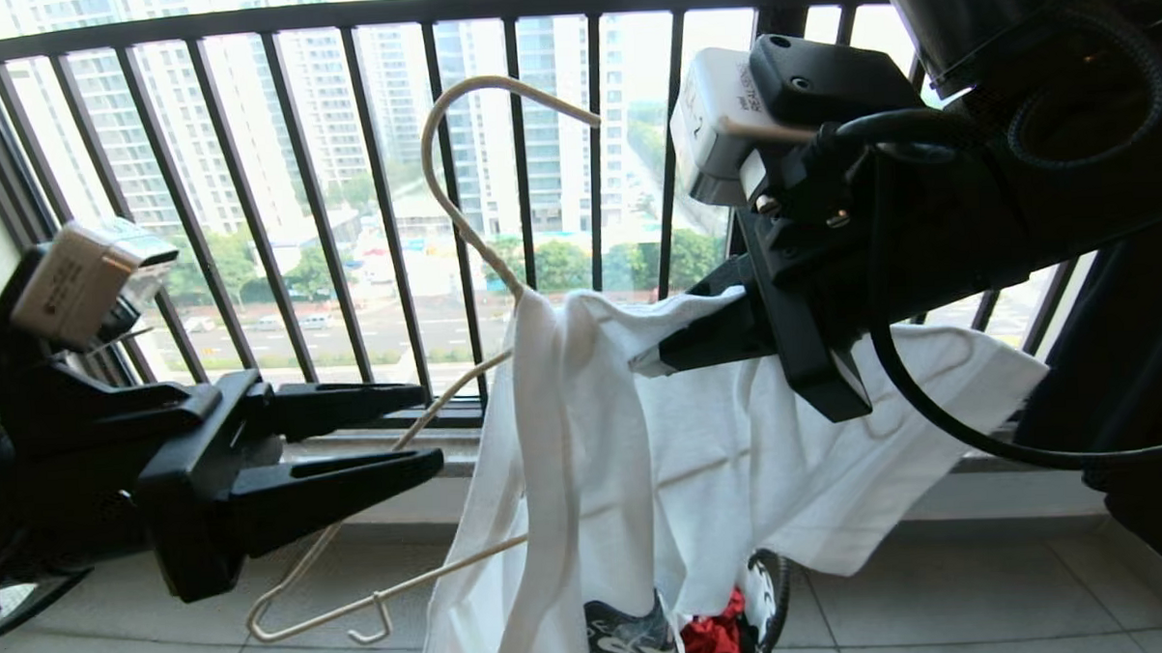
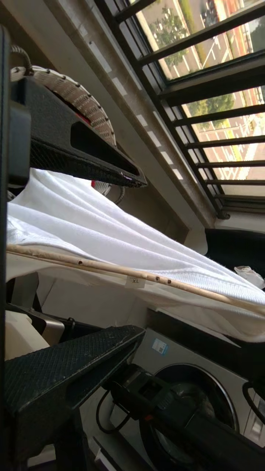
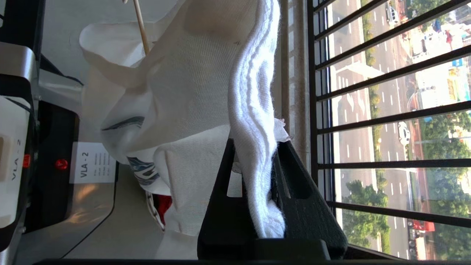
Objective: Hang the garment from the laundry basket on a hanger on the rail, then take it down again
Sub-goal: Hang the clothes on the clothes rack
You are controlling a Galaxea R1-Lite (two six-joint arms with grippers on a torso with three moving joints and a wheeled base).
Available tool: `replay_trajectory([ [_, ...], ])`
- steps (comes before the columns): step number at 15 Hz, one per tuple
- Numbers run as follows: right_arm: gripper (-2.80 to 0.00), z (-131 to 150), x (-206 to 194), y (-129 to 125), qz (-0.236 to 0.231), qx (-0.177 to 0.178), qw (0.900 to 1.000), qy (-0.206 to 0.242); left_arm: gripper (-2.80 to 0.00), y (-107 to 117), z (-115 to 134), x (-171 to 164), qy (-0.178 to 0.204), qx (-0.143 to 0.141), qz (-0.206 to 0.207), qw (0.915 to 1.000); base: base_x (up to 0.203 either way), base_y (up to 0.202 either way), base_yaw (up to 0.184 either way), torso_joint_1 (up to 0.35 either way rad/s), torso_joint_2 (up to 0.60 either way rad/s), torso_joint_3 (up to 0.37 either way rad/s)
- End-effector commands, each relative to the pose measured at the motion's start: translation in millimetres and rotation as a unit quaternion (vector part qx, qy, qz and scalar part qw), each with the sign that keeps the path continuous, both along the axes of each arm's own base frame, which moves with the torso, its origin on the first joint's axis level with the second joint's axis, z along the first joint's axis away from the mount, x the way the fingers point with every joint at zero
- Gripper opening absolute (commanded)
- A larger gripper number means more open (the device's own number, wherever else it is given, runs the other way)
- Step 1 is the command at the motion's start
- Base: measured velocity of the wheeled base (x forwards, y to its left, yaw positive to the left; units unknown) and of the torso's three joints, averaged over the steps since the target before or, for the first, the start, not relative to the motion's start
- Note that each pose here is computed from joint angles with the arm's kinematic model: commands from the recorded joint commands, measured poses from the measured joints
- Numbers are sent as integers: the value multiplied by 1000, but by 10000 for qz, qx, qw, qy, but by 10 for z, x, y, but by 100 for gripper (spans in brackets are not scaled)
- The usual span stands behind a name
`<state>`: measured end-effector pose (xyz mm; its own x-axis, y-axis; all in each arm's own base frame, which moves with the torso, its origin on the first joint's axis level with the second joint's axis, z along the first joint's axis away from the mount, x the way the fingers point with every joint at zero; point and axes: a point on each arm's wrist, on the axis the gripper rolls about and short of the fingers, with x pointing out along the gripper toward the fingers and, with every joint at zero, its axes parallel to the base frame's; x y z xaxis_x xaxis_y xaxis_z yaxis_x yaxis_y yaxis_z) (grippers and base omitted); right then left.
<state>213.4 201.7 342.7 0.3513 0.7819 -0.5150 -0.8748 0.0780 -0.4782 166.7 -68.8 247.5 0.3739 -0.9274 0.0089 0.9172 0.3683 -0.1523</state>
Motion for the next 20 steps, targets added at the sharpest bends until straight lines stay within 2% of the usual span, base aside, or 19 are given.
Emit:
replay_trajectory([
  [1,-280,5,40,-69,-118,-18,9999,-9,0,75,119,-90,-282,-88,118,9995,0,0,0,0,0,0],
  [4,-280,55,25,-148,-272,2,9996,-105,0,159,292,-126,-558,-226,668,9960,0,0,0,0,0,0],
  [6,-280,72,61,-169,-455,-13,9988,-186,0,194,425,-144,-475,-485,975,9929,0,0,0,0,0,0],
  [7,-280,99,67,-174,-527,28,9984,-215,-92,212,460,-142,-483,-530,1046,9919,0,0,0,0,0,0],
  [8,-280,119,70,-178,-608,98,9980,-168,-280,227,500,-135,-506,-548,1096,9912,0,0,0,0,0,0],
  [11,-280,159,87,-208,-983,130,9949,-188,-280,287,741,-131,-59,-655,1287,9895,0,0,0,0,0,0],
  [13,-280,185,106,-246,-1212,287,9922,-31,-280,320,970,-153,680,-835,1430,9838,0,0,0,0,0,0],
  [15,-280,234,135,-308,-1548,544,9864,68,-280,332,1089,-164,1377,-791,1533,9753,0,0,0,0,0,0],
  [17,-280,299,127,-391,-1747,753,9817,68,-280,331,1183,-132,1911,-682,1608,9659,0,0,0,0,0,0],
  [20,-280,330,127,-458,-1864,794,9793,15,-280,298,1125,110,2715,-450,1703,9462,0,0,0,0,0,0],
])
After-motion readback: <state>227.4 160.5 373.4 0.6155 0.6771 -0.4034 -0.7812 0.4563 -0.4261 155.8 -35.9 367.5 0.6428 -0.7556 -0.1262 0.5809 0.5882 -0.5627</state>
